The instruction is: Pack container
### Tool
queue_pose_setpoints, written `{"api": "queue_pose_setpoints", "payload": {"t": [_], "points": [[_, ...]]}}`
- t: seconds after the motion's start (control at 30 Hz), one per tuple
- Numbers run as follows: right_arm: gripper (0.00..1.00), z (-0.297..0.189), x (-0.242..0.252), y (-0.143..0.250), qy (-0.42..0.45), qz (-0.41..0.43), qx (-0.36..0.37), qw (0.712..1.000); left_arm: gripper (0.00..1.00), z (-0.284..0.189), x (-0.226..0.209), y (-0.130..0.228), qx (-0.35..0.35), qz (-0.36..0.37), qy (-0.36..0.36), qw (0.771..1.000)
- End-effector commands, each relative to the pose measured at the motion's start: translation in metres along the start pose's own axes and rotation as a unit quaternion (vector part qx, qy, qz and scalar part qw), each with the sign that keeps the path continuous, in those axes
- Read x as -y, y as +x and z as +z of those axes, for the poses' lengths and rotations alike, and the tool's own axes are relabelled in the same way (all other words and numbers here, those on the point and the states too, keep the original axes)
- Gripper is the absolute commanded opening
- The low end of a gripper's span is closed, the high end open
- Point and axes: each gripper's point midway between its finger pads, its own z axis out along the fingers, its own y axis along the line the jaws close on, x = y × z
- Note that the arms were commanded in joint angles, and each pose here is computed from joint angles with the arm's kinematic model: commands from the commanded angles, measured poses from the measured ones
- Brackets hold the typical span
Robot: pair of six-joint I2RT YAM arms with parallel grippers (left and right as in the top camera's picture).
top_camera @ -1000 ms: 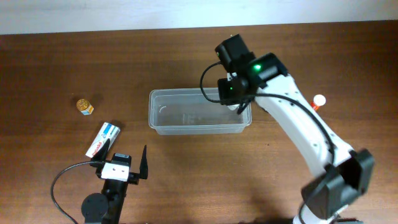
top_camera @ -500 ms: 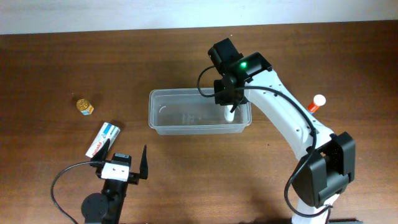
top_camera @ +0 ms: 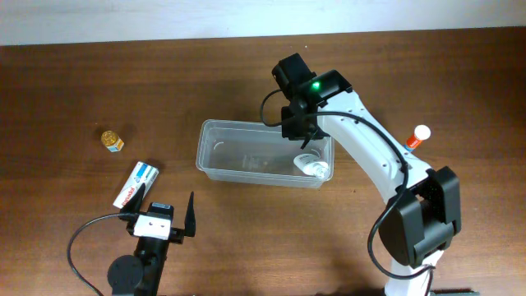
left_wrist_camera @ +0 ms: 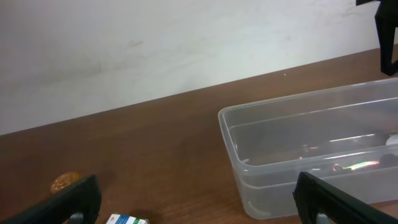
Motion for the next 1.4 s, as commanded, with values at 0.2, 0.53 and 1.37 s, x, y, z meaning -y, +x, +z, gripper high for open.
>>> {"api": "queue_pose_setpoints", "payload": {"t": [0.2,0.53,1.37], "points": [[0.29,-0.004,-0.003,0.003,-0.004,0.002,-0.008,1.0,0.99,0.0,-0.001,0.002,0.0,0.004,-0.003,1.0],[0.47,-0.05,0.014,0.029,0.005,-0.002,-0.045,0.999,0.99,0.0,-0.001,0.002,0.0,0.004,-0.003,1.0],[0.62,-0.04,0.042,0.079,0.072,0.128,-0.133,0.98,1.0,0.0,-0.001,0.002,0.0,0.004,-0.003,1.0]]}}
